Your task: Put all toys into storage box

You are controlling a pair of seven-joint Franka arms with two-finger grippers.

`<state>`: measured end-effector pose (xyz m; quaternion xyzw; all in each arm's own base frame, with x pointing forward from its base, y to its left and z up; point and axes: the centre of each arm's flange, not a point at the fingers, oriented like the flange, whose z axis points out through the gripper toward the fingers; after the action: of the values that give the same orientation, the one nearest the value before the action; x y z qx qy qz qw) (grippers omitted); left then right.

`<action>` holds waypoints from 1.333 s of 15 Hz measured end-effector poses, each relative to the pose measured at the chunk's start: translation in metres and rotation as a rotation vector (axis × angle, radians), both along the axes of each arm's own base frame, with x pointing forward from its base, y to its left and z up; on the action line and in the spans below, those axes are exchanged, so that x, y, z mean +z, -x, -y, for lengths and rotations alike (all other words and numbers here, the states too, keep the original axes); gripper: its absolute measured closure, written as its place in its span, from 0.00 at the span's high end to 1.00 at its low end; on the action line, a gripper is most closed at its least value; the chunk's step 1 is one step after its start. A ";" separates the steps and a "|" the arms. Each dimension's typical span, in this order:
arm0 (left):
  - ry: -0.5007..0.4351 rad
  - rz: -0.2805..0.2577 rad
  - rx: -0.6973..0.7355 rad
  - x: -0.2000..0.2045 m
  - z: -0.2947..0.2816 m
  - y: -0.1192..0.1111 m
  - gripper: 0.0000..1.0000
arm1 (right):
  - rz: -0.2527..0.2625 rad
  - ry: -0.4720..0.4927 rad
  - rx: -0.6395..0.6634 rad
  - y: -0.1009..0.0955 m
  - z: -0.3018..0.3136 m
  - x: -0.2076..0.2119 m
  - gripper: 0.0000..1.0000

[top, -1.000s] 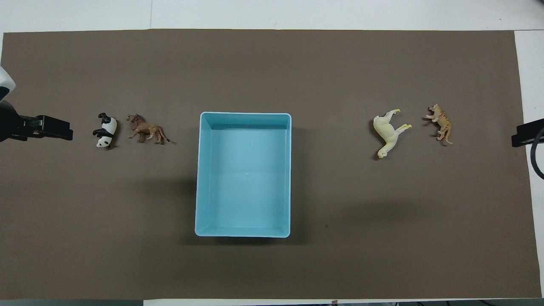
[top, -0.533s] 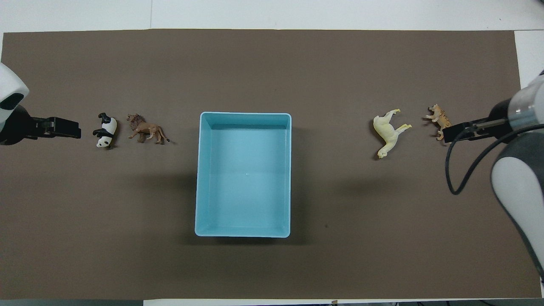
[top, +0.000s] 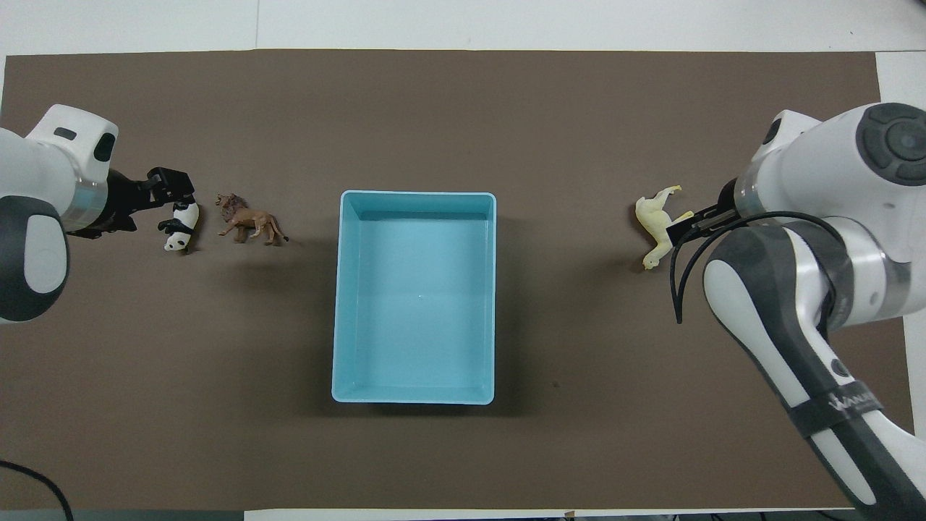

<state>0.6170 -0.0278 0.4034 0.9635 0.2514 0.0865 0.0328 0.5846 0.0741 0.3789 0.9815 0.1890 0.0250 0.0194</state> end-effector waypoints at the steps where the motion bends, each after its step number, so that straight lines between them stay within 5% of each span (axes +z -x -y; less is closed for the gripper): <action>1: 0.006 0.014 0.023 -0.011 0.000 -0.005 1.00 | 0.005 -0.002 0.009 -0.001 -0.005 -0.010 1.00; 6: 0.031 0.001 0.089 -0.063 0.032 -0.015 1.00 | 0.023 -0.002 0.079 -0.011 -0.010 -0.053 1.00; 14: 0.016 -0.034 0.045 -0.089 0.030 -0.007 1.00 | 0.028 0.000 0.120 -0.013 0.005 -0.082 0.98; 18: 0.016 -0.029 0.039 -0.099 0.031 -0.001 0.90 | 0.061 -0.006 0.125 -0.005 0.004 -0.095 0.59; 20: 0.016 -0.028 0.037 -0.099 0.031 -0.001 0.63 | 0.065 -0.006 0.125 -0.005 0.003 -0.093 0.42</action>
<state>0.6182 -0.0588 0.3041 0.9594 0.2705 0.0716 0.0354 0.5899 0.0706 0.2854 0.9665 0.2490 0.0588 0.0208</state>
